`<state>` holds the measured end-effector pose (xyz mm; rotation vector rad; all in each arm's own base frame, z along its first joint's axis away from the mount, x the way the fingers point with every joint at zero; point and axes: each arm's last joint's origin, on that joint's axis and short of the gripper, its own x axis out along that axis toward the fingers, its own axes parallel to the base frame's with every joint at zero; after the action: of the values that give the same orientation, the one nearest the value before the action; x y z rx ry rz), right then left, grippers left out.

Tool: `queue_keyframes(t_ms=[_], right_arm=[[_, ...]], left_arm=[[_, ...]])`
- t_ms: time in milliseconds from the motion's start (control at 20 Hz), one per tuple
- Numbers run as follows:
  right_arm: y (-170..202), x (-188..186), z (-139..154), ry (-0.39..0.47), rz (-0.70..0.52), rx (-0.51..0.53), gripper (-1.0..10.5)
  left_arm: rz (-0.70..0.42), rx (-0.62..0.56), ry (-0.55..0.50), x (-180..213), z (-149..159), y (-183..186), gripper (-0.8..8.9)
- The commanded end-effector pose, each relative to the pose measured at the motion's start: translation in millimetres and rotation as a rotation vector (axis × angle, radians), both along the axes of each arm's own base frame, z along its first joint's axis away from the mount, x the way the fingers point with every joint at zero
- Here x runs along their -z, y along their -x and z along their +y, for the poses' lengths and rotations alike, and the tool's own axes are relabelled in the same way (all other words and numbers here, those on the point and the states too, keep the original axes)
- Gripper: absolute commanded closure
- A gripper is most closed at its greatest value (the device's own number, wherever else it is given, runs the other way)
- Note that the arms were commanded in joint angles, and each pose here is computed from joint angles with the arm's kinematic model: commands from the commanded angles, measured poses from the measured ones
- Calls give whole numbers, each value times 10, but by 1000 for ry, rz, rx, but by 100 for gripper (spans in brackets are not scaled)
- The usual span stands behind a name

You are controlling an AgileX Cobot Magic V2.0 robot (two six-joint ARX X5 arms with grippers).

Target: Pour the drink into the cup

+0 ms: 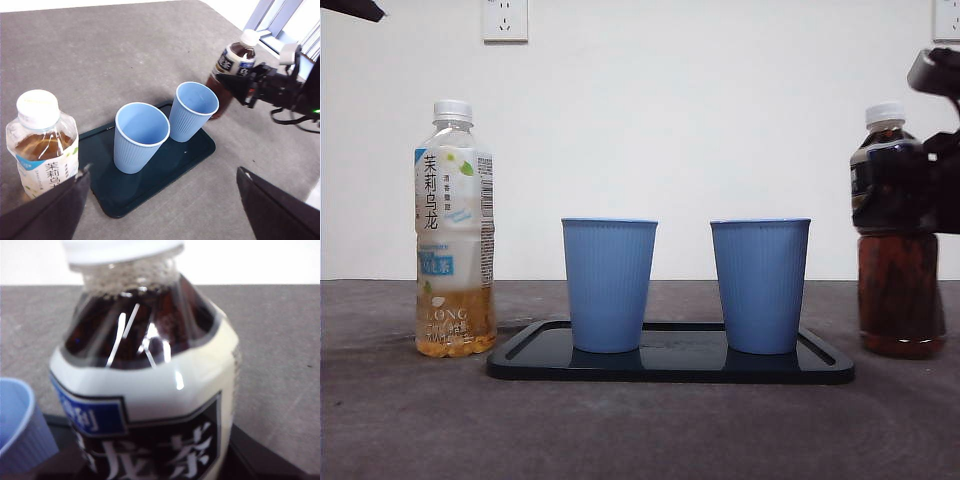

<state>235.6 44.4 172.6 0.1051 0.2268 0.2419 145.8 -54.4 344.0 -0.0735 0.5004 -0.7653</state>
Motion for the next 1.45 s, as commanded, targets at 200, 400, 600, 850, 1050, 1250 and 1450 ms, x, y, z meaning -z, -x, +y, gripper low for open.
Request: queue_keyframes(t_ms=[200,400,600,850,1050,1250,1450], right_arm=[[74,-489,72,36,27,-42,821],[184,-811,192,141,142,-102,820],[301,-1158,341,337,283,-145,820],[400,-1292,458,576,422,-164,820],[298,-1293,637,739,511,-154,820],[99,-1233,810,950,585,-96,820],[-48,-1132,960,1109,634,-88,820]], left_arm=[[-14,12,-18,-19,-6,-3,350],[-10,13,-19,-16,-7,-1,350],[-1,15,-21,-9,-8,3,350],[37,15,-32,24,-3,21,349],[44,15,-34,29,-2,25,349],[44,15,-33,29,-2,24,349],[44,15,-33,29,-2,24,349]])
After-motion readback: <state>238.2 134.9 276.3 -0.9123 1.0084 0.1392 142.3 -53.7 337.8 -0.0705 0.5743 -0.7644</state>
